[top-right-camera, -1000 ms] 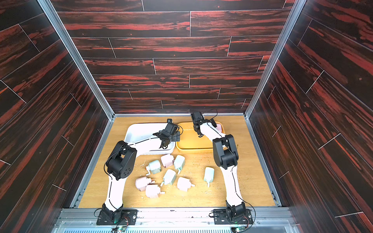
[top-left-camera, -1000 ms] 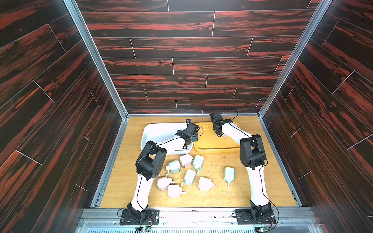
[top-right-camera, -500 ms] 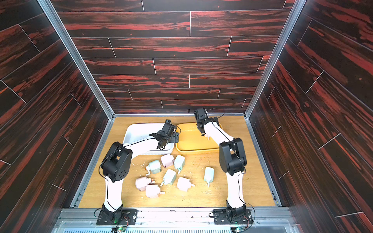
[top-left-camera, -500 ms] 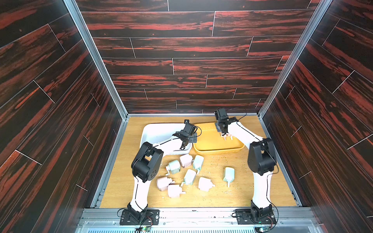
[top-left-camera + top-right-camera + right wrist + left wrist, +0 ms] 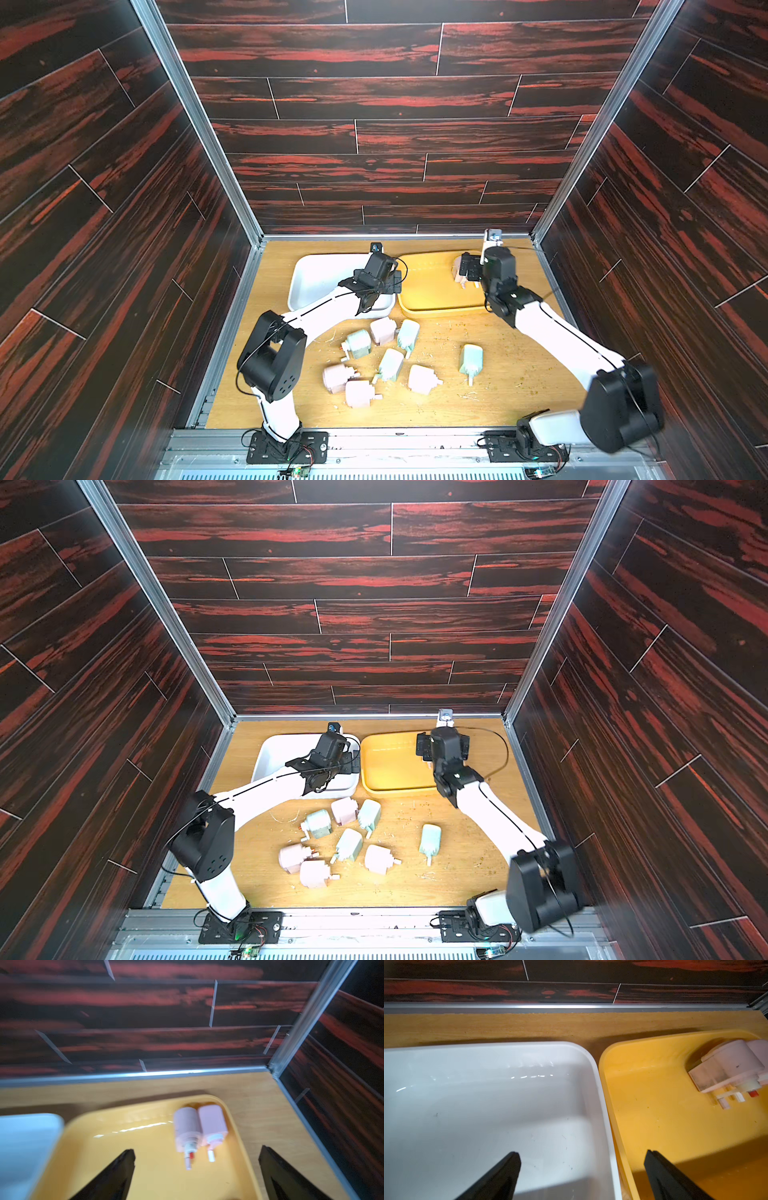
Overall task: Place the pencil sharpeners by color into the storage box
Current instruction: Pick up the pencil sharpener from the center of the board.
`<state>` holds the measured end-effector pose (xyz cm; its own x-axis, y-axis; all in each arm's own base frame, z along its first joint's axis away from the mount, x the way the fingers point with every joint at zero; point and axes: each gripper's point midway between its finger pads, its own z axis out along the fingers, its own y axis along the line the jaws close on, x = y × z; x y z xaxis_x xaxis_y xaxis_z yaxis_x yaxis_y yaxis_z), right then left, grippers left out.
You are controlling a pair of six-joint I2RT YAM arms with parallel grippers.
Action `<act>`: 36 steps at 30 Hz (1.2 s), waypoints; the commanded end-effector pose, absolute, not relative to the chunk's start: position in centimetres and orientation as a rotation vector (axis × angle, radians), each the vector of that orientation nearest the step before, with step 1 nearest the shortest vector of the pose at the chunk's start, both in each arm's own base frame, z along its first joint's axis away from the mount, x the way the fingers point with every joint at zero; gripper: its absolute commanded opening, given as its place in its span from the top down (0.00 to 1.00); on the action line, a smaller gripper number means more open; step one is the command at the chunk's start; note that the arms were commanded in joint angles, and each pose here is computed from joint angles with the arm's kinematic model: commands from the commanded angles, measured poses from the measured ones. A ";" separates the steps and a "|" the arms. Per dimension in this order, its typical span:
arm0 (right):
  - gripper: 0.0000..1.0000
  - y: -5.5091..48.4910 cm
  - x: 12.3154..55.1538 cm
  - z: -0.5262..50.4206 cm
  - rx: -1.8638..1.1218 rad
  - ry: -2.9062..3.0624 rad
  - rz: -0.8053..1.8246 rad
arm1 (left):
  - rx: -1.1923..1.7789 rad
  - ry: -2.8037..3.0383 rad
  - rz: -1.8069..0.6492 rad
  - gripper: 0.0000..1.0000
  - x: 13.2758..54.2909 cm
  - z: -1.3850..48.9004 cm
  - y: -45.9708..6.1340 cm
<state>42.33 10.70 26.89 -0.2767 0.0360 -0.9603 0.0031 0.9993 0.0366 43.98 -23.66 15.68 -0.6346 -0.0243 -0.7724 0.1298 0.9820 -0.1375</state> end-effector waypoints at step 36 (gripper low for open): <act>0.02 27.4 14.9 11.2 -0.992 2.382 0.583 | 0.115 2.388 -0.325 0.00 28.5 16.1 -17.4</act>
